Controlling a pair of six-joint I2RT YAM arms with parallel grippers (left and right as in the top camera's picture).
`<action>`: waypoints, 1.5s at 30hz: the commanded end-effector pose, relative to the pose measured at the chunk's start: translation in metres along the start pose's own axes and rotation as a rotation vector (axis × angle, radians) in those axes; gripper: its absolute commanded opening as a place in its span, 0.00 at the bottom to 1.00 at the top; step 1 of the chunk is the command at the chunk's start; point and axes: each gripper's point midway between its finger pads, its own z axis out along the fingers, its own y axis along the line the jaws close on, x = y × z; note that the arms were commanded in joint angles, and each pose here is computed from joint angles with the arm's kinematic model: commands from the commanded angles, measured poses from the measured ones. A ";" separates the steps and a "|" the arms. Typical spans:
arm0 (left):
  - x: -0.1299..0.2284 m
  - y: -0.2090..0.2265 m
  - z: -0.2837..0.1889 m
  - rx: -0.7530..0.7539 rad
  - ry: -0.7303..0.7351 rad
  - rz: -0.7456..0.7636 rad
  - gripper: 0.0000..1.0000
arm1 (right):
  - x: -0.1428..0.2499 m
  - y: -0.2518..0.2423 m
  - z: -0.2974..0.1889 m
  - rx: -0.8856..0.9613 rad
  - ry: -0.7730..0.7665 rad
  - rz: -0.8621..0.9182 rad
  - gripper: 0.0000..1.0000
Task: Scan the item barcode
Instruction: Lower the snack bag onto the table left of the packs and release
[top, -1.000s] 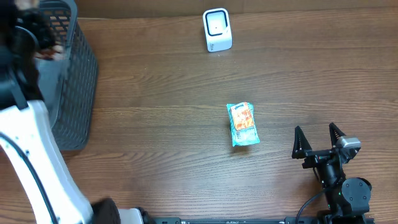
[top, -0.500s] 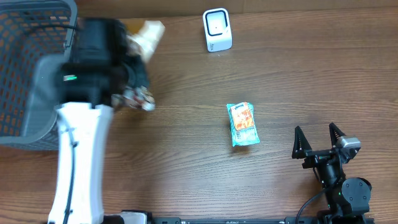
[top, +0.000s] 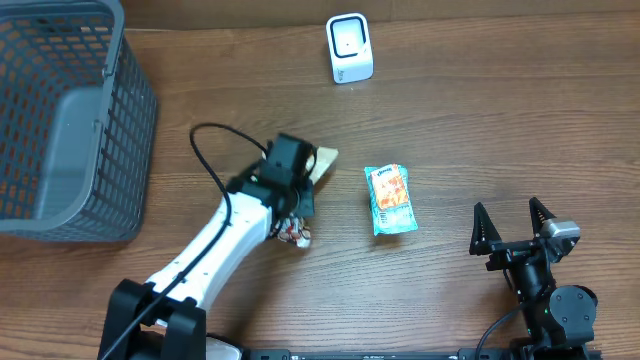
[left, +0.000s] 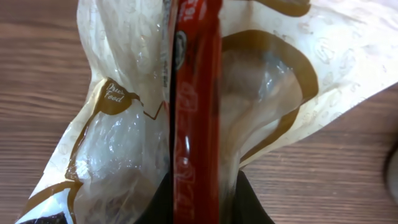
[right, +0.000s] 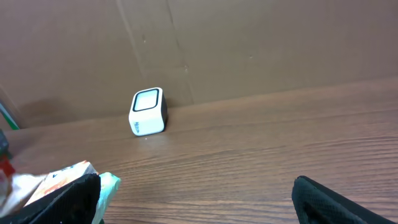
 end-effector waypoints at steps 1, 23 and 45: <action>0.008 0.003 0.007 -0.012 -0.013 -0.017 0.21 | 0.001 -0.002 0.000 0.009 -0.007 0.007 1.00; 0.016 0.021 0.008 -0.103 0.005 0.021 0.55 | 0.001 -0.002 0.000 0.009 -0.007 0.007 1.00; 0.026 0.056 0.001 -0.292 0.039 0.112 0.48 | 0.001 -0.002 0.000 0.009 -0.007 0.007 1.00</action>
